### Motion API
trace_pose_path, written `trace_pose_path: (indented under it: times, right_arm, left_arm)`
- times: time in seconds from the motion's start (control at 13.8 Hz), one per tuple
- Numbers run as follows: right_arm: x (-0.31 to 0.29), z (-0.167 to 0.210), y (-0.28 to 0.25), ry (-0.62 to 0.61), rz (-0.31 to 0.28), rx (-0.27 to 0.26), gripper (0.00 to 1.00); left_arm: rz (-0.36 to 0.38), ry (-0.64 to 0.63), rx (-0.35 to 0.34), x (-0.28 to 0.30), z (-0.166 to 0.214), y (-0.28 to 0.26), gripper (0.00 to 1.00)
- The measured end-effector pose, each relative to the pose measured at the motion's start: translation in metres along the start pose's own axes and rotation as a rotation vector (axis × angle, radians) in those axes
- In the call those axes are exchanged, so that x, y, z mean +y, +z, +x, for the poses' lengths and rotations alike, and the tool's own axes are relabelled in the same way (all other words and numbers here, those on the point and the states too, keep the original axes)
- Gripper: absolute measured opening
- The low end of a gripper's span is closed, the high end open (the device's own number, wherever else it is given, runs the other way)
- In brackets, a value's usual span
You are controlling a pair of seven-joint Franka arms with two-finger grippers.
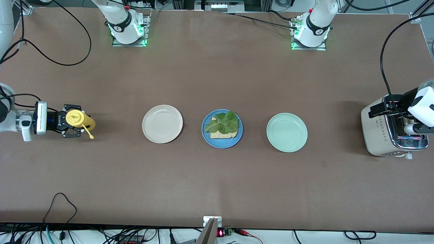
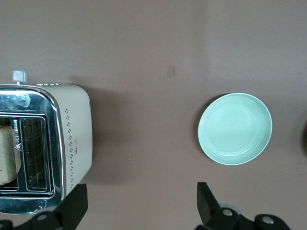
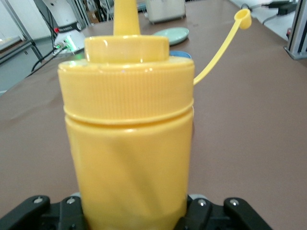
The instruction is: Make sandwich in blue plate with both arms
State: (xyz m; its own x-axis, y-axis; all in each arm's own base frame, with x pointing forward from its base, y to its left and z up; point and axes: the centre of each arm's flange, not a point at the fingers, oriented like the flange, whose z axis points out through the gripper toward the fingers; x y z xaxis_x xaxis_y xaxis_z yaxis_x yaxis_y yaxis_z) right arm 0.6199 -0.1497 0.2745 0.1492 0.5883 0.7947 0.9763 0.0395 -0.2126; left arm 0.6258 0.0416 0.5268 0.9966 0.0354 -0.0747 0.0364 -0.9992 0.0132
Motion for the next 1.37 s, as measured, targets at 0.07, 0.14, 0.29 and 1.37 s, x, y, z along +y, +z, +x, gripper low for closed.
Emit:
trace_pose_path:
  times: [0.07,0.14,0.29,1.37]
  right_arm:
    - [0.0,0.022,-0.004,0.013,-0.005,-0.047,0.45]
    - [0.002,0.048,-0.006,0.024,-0.016,-0.102,0.45]
    - [0.003,0.114,-0.001,0.066,-0.046,-0.248,0.45]
    - [-0.085,0.389,0.31,0.197,-0.275,-1.003,0.45]
  left_arm:
    - [0.0,0.0,0.0,0.0,0.0,0.0,1.0]
    - [0.0,-0.002,0.0,-0.001,0.0,0.0,1.0]
    - [0.0,-0.006,0.0,-0.003,0.0,0.0,1.0]
    - [-0.014,0.146,0.033,-0.197,0.008,0.071,1.0]
